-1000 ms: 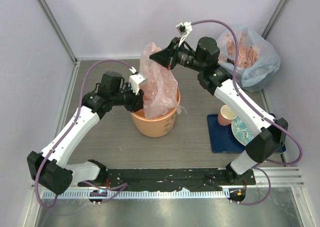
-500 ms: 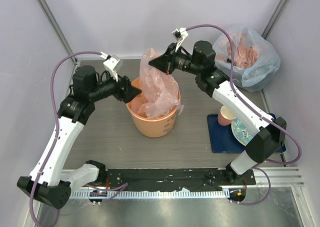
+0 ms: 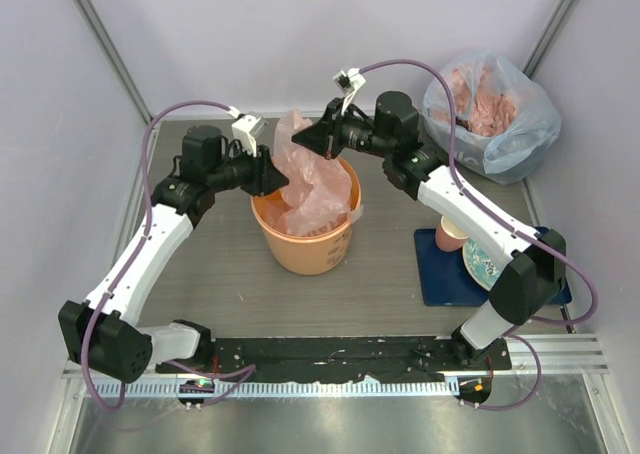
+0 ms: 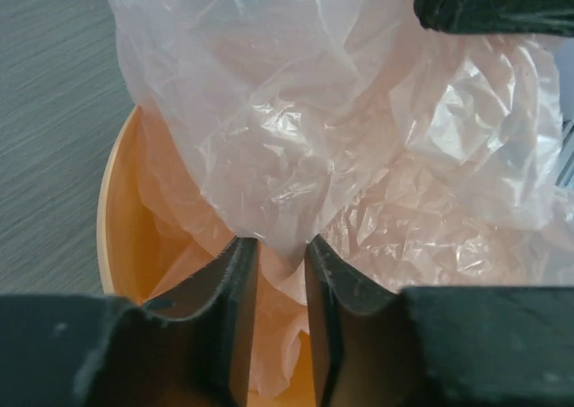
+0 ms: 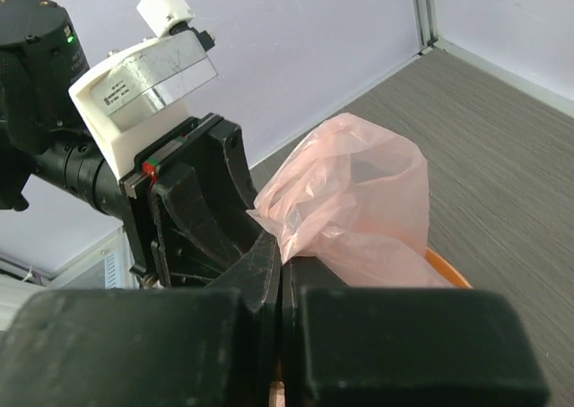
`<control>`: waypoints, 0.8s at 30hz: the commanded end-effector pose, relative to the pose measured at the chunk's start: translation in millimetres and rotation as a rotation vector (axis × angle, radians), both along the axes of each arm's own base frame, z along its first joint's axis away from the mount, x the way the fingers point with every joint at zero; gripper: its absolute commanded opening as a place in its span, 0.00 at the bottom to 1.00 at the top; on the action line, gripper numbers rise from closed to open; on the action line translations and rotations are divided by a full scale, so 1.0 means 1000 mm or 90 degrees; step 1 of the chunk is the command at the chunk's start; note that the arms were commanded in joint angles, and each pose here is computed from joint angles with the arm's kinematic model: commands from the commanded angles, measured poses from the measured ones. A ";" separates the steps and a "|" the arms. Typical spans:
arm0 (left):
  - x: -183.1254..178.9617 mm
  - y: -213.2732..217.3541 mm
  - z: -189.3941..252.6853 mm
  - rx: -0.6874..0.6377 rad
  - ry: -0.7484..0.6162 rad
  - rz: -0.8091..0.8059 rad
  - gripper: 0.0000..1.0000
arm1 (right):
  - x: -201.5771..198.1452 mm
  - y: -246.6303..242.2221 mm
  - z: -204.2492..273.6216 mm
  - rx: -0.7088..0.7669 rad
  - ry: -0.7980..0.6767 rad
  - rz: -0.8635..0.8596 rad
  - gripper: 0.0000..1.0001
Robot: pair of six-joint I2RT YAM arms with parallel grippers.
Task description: Put the trash bags into the trash bin
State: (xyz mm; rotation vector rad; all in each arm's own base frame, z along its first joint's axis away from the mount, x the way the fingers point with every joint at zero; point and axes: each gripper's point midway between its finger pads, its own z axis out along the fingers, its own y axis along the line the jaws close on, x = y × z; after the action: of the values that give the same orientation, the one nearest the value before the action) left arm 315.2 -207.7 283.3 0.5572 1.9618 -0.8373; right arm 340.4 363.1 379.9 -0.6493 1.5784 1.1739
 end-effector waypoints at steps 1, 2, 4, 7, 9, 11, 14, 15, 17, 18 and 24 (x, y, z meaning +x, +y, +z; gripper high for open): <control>0.005 0.000 0.001 0.007 -0.017 -0.006 0.26 | 0.013 0.007 0.024 0.038 -0.058 -0.016 0.01; 0.005 0.000 0.004 0.006 -0.020 -0.005 0.26 | 0.014 0.008 0.022 0.037 -0.056 -0.015 0.01; 0.004 0.004 0.012 0.000 -0.027 -0.003 0.37 | 0.014 0.009 0.013 0.027 -0.046 -0.011 0.01; -0.005 0.009 0.038 -0.027 -0.062 -0.011 0.62 | 0.005 0.007 0.004 0.020 -0.025 0.007 0.01; -0.010 0.017 0.053 -0.047 -0.077 -0.004 0.67 | -0.002 0.007 0.005 0.023 -0.014 0.015 0.01; -0.014 0.029 0.068 -0.064 -0.092 0.017 0.70 | -0.011 0.005 0.017 0.036 -0.019 0.028 0.01; -0.027 0.032 0.084 -0.107 -0.070 -0.003 0.72 | -0.025 0.003 0.043 0.062 -0.035 0.056 0.01; -0.035 0.029 0.090 -0.131 -0.057 -0.031 0.72 | -0.028 0.003 0.049 0.069 -0.038 0.062 0.01; -0.049 0.023 0.107 -0.156 -0.075 -0.077 0.73 | -0.039 0.001 0.062 0.094 -0.024 0.083 0.01; -0.054 0.020 0.112 -0.169 -0.081 -0.095 0.73 | -0.043 0.001 0.064 0.100 -0.015 0.092 0.04; -0.063 0.012 0.130 -0.219 -0.124 -0.136 0.74 | -0.064 -0.001 0.060 0.108 0.030 0.140 0.33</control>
State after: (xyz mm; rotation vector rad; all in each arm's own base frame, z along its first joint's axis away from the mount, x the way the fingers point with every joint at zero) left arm 265.2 -187.2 390.7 0.5562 1.6630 -1.0955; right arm 307.4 368.7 400.7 -0.6505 1.5668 1.3914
